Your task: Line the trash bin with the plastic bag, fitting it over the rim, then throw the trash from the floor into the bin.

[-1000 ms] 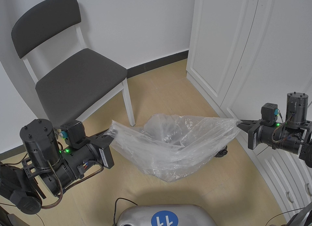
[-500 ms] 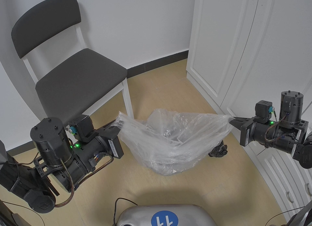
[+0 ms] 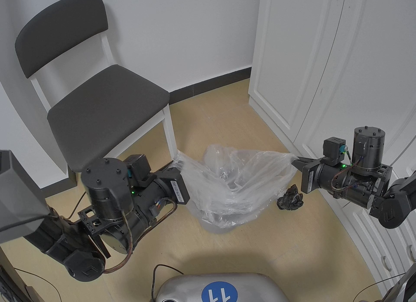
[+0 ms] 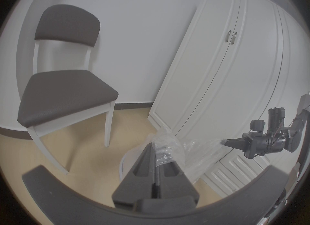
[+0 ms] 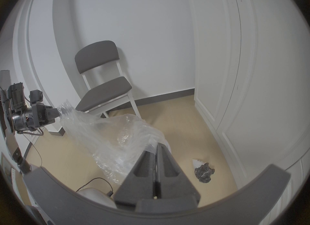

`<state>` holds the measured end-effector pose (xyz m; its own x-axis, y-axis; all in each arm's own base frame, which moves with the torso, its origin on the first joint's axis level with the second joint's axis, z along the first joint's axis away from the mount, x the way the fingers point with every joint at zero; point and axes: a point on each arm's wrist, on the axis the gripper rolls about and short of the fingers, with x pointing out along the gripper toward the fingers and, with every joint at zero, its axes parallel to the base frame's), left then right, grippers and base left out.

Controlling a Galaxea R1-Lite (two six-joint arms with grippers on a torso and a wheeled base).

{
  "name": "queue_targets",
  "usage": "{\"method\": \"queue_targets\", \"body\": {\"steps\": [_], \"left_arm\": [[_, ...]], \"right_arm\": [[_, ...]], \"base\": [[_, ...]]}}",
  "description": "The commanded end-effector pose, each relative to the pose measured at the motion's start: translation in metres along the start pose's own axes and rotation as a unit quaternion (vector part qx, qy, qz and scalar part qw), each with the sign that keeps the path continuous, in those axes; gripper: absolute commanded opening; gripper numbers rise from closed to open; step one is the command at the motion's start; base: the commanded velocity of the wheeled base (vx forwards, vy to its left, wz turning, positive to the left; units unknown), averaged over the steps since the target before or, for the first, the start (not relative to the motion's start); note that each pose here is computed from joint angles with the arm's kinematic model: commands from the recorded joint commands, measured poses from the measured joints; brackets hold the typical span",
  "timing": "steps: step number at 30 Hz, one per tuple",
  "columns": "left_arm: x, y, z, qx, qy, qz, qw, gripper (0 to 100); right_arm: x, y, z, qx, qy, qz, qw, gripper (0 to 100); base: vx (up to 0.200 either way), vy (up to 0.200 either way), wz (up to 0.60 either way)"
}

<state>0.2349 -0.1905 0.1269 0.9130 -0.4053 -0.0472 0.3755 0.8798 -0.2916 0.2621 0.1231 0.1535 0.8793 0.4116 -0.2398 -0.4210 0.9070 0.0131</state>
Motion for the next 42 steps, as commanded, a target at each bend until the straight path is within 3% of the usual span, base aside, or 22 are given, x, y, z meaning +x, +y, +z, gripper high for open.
{"method": "queue_targets", "body": {"steps": [1,8,16,29,32,42], "left_arm": [[0.014,-0.001,-0.02,-0.001,0.026,0.004,0.9997,0],[0.02,-0.001,-0.032,0.0,0.039,0.007,0.9992,0],[0.03,0.001,-0.042,-0.014,0.046,0.012,0.9988,0],[0.073,0.029,-0.077,-0.055,0.063,0.065,0.9944,0],[0.08,0.034,-0.079,-0.062,0.059,0.072,0.9937,0],[0.112,0.055,-0.063,-0.151,-0.002,0.094,0.9841,0]], "right_arm": [[0.013,0.0,-0.011,0.002,0.021,0.0,0.9998,0],[0.027,-0.002,-0.024,0.004,0.045,0.0,0.999,0],[0.046,-0.005,-0.038,0.034,0.067,-0.006,0.9972,0],[0.096,-0.041,-0.079,0.073,0.12,-0.052,0.9888,0],[0.102,-0.048,-0.081,0.083,0.118,-0.061,0.9877,0],[0.123,-0.08,-0.075,0.17,0.077,-0.086,0.9787,0]], "base": [[0.0,0.0,0.0],[0.0,0.0,0.0],[0.0,0.0,0.0],[0.0,0.0,0.0],[0.0,0.0,0.0],[0.0,0.0,0.0]]}}
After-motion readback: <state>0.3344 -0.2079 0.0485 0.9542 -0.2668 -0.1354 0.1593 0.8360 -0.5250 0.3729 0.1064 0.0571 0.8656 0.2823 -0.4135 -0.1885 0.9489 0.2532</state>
